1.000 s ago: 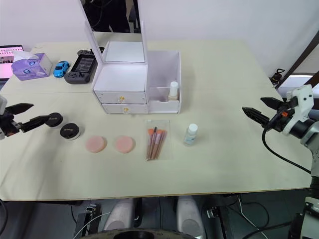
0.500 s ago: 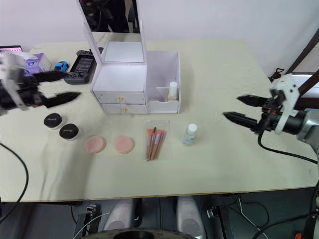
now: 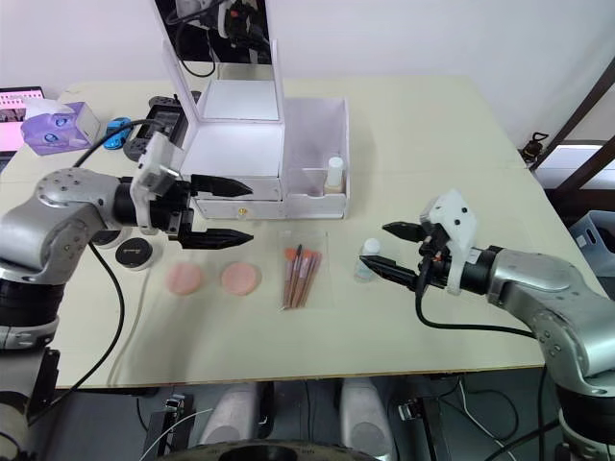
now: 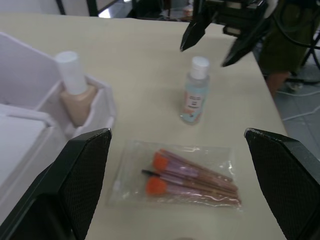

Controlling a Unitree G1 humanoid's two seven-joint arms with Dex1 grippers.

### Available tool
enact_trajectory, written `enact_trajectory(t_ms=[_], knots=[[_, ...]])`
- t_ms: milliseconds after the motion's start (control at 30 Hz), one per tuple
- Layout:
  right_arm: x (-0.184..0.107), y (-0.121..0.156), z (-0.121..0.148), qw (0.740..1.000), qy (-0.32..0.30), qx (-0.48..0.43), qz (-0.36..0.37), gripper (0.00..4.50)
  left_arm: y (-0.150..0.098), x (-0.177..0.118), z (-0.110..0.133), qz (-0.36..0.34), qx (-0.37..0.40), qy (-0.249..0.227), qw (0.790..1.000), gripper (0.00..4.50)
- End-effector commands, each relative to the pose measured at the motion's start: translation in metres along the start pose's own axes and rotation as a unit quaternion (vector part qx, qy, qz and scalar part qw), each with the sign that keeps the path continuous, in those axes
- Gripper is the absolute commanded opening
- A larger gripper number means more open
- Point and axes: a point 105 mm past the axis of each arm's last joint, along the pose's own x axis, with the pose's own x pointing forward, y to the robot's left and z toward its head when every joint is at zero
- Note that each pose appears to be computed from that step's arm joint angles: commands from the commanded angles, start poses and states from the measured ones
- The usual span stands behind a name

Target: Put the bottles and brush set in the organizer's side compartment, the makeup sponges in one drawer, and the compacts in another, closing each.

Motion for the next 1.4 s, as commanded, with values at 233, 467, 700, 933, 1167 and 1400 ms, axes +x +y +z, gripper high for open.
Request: enact_trajectory(t_ms=[233, 467, 700, 933, 1167, 1400], knots=[[0.007, -0.002, -0.002, 1.000, -0.001, -0.027, -0.012, 2.70, -0.003, 0.004, 0.014, -0.001, 0.036, 0.001, 0.999, 4.50], [0.008, -0.009, -0.004, 1.000, -0.005, -0.023, -0.020, 1.40, -0.001, 0.005, 0.016, 0.014, 0.038, 0.001, 0.999, 4.50], [0.003, -0.006, 0.008, 0.999, -0.030, -0.029, -0.007, 0.65, 0.005, -0.002, 0.014, 0.028, 0.040, 0.002, 0.999, 4.50], [0.003, -0.007, 0.061, 0.994, -0.093, -0.048, 0.031, 0.65, 0.019, -0.022, 0.004, 0.084, 0.029, -0.001, 0.996, 4.50], [0.035, -0.022, 0.120, 0.985, -0.137, -0.090, 0.060, 0.65, 0.022, -0.043, -0.015, 0.155, 0.010, 0.000, 0.988, 4.50], [0.079, -0.045, 0.137, 0.981, -0.117, -0.133, 0.085, 0.65, 0.011, -0.055, -0.023, 0.205, 0.002, -0.001, 0.979, 4.50]])
